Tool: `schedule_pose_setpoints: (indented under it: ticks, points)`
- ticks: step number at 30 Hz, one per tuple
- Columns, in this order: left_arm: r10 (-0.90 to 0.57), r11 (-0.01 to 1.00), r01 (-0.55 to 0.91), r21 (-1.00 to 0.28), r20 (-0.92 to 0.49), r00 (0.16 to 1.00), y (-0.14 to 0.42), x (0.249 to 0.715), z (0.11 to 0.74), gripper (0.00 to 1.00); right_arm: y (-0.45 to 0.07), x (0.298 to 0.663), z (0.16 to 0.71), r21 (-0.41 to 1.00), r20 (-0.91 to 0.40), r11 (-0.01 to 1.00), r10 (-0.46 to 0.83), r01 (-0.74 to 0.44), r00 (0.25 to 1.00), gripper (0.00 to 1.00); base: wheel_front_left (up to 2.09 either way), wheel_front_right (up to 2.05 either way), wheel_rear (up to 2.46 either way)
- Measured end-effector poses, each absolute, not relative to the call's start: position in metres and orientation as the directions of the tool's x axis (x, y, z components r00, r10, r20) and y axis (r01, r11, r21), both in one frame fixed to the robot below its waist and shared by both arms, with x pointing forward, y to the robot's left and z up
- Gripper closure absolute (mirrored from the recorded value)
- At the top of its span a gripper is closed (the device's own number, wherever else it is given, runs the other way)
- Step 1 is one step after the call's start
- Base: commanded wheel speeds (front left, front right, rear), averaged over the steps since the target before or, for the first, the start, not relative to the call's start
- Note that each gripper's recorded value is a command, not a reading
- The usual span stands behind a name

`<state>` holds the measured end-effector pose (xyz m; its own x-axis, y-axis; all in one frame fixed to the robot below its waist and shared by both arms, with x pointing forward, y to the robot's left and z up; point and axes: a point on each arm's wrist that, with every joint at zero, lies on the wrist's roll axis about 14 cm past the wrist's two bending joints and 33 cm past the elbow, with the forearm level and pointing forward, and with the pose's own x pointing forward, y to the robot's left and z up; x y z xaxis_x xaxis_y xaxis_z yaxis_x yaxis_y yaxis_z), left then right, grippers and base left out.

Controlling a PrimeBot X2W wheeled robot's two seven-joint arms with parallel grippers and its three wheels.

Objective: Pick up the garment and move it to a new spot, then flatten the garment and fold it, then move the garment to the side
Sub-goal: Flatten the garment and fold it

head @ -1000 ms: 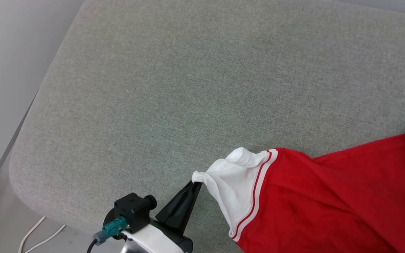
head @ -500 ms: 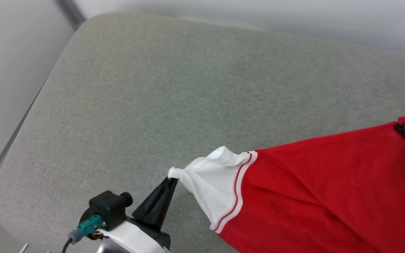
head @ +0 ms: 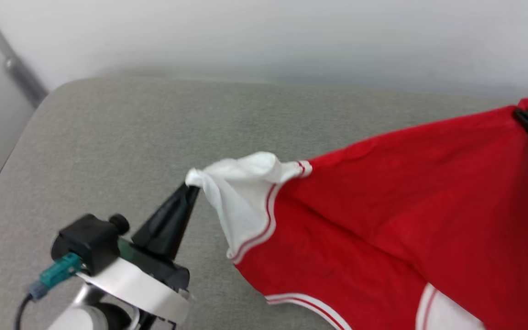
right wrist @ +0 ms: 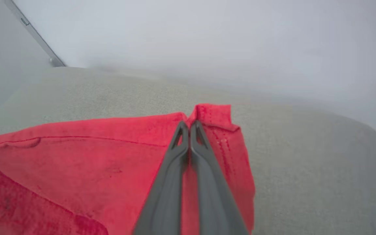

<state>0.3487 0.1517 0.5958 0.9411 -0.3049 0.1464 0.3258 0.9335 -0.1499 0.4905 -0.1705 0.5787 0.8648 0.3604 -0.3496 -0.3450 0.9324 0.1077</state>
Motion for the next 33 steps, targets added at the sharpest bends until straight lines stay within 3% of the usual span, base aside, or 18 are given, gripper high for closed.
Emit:
schedule_pose_setpoints:
  ticks: [9,20,27,33]
  points:
    - [-0.334,0.912,0.402,-0.078,0.425,0.841,0.144,0.364,0.697,1.0,-0.19,0.459,0.651,0.065,-0.137,0.944,0.331,-0.324,0.934,1.0,0.0,0.0,0.0]
    - [-0.367,0.902,0.429,0.047,0.606,0.706,0.139,0.371,0.783,1.0,-0.207,0.427,0.711,0.003,0.043,0.959,0.284,-0.284,0.958,1.0,0.0,0.0,0.0]
    - [-0.365,0.916,0.378,0.137,0.678,0.639,0.142,0.392,0.827,1.0,-0.21,0.436,0.73,-0.019,0.106,0.963,0.27,-0.27,0.957,1.0,0.0,0.0,0.0]
    - [-0.377,0.918,0.349,0.186,0.679,0.63,0.146,0.432,0.844,1.0,-0.212,0.464,0.739,-0.034,0.146,0.964,0.265,-0.262,0.953,1.0,0.0,0.0,0.0]
